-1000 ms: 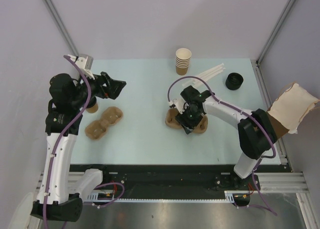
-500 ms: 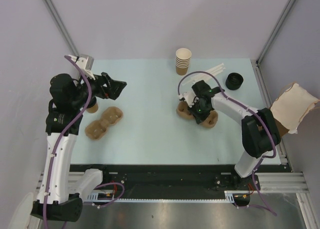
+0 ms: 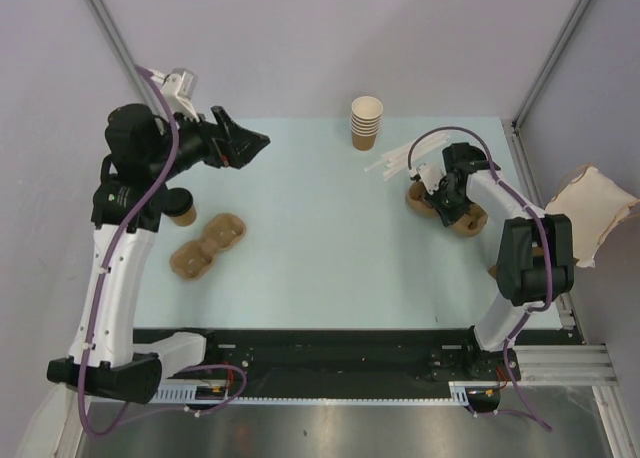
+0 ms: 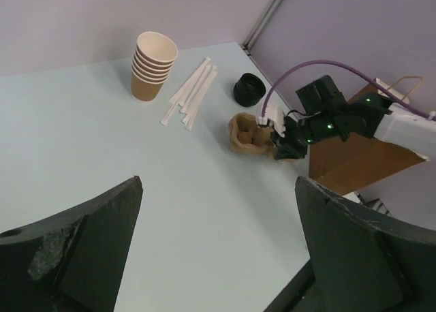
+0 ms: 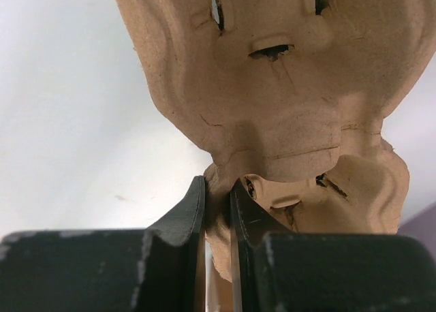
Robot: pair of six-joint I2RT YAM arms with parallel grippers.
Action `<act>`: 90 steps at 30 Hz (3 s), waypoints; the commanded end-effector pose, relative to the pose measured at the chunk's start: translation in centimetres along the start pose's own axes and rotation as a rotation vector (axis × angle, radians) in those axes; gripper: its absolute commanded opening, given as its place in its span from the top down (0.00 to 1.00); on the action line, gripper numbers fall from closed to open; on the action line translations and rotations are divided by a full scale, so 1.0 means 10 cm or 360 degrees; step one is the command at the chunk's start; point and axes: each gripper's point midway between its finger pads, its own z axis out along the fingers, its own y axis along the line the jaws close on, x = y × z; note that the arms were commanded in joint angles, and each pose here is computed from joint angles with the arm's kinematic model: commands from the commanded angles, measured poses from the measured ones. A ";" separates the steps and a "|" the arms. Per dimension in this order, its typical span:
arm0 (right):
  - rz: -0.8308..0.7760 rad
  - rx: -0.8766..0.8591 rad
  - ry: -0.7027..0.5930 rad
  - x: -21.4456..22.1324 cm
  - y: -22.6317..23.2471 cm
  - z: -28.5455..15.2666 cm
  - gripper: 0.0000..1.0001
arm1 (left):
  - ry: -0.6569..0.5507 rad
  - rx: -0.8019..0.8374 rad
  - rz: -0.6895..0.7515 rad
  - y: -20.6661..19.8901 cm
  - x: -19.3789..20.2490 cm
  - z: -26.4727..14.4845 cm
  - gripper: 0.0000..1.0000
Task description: Pack the takeout coffee
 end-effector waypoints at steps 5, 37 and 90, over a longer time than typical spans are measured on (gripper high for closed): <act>-0.0030 0.0147 -0.0106 -0.29 -0.51 0.03 0.93 | -0.0055 0.0004 -0.0147 -0.24 -0.45 0.04 0.00; -0.0017 0.0175 -0.0223 -0.45 -0.68 -0.56 0.27 | -0.0065 -0.0351 0.0164 0.35 -0.07 -0.04 0.00; 0.0152 0.0597 -0.0475 1.32 -0.05 -2.87 1.00 | -0.0146 -0.0049 0.0594 -0.22 0.19 -0.67 0.01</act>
